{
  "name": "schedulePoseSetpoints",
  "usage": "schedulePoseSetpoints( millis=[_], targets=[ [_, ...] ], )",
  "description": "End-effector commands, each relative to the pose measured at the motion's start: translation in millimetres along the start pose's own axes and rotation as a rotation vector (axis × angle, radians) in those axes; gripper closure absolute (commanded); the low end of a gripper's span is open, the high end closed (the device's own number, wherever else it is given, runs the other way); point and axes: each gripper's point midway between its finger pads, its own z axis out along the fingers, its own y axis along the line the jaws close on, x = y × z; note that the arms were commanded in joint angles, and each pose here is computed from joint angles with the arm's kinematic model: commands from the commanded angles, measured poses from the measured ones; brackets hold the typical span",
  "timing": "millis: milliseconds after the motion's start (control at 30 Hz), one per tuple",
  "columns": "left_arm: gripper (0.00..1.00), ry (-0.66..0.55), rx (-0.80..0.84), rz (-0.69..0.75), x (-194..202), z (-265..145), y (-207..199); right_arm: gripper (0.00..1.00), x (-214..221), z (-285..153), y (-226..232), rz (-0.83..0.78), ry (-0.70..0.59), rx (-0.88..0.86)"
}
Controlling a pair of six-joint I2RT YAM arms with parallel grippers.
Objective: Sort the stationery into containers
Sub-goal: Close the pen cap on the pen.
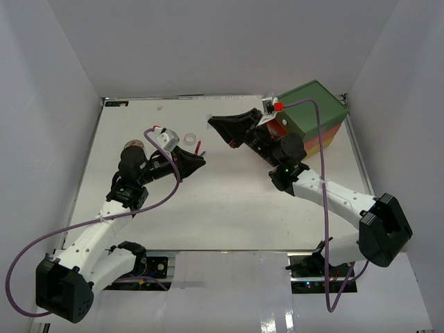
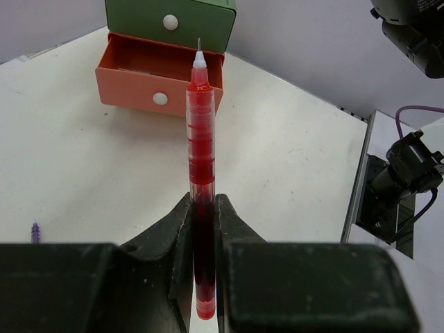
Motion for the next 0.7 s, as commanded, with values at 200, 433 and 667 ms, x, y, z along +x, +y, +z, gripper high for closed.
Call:
schedulePoseSetpoints(
  millis=[200, 433, 667],
  targets=[
    [1.0, -0.026, 0.058, 0.021, -4, 0, -12, 0.92, -9, 7, 31, 0.044, -0.061, -0.163],
    [1.0, -0.051, 0.073, 0.036, -8, -2, -16, 0.92, 2, 4, 33, 0.053, -0.042, -0.188],
    [1.0, -0.072, 0.088, 0.039, -13, -2, -20, 0.92, 11, 4, 34, 0.067, -0.023, -0.215]
  ],
)
